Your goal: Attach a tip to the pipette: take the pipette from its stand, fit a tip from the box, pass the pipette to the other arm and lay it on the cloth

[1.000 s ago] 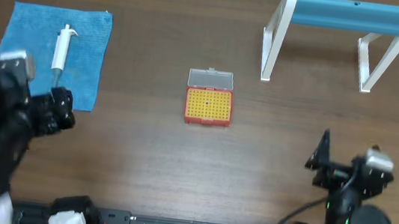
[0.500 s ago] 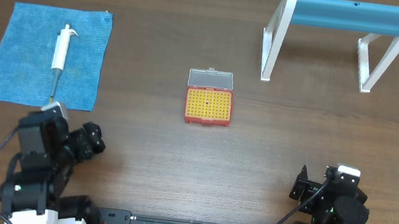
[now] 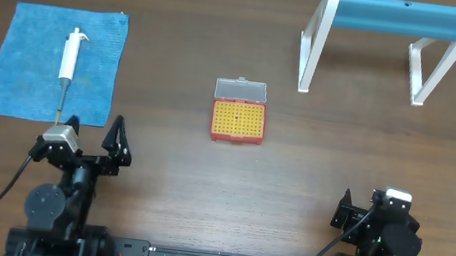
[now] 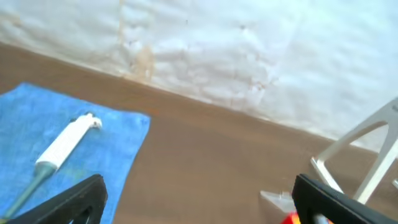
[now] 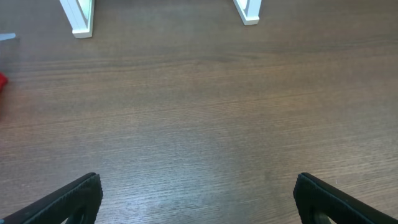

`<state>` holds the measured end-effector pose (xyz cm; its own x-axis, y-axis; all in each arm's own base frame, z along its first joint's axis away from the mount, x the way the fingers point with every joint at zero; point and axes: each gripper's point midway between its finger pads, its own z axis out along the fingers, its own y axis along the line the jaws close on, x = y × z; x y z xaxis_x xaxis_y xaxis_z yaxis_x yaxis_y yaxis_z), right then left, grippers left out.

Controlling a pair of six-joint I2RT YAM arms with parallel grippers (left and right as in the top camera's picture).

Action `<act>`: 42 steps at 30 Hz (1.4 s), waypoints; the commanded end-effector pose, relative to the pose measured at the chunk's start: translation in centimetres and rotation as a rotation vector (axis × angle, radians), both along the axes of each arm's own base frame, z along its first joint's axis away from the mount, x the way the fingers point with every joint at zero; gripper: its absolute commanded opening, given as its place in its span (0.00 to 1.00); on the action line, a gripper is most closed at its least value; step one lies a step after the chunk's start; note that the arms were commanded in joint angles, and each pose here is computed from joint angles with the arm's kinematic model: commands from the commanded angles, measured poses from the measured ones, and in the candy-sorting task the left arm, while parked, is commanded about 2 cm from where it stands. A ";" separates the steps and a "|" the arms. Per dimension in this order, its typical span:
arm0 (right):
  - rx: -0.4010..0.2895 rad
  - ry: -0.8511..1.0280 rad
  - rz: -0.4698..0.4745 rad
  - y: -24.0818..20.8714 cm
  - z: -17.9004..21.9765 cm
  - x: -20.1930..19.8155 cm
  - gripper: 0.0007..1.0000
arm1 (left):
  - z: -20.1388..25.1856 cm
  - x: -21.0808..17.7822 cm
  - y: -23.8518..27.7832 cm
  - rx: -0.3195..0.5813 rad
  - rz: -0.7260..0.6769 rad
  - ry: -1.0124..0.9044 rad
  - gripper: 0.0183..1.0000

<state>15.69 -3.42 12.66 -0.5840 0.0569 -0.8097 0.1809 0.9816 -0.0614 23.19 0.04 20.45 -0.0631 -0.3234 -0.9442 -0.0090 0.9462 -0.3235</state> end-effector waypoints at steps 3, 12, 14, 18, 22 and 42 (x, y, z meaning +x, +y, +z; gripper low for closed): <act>-0.016 0.005 0.007 -0.1 -0.1 0.0 1.00 | -3.9 1.5 -0.8 0.025 -0.037 -0.026 0.97; -0.016 0.005 0.007 -0.1 -0.1 0.0 1.00 | -4.8 1.4 -0.8 0.024 -0.038 0.011 0.97; -0.016 0.005 0.007 -0.1 -0.1 0.0 1.00 | -4.8 1.4 -0.8 0.024 -0.038 0.011 0.97; -0.016 0.005 0.007 -0.1 -0.1 0.0 1.00 | -4.8 1.4 -0.8 0.024 -0.038 0.011 0.97; -0.016 0.005 0.007 -0.1 -0.1 0.0 1.00 | -4.8 1.4 -0.8 0.024 -0.038 0.011 0.97; -0.055 -0.549 0.246 4.2 3.1 8.9 1.00 | -4.8 1.4 -0.8 0.024 -0.038 0.011 0.97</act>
<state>24.67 0.47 15.78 -0.0699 -0.0554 -0.9960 -0.0160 0.9984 -0.0544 24.63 -0.54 15.74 -0.0823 -0.3113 -0.9467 0.0131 0.9495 -0.3133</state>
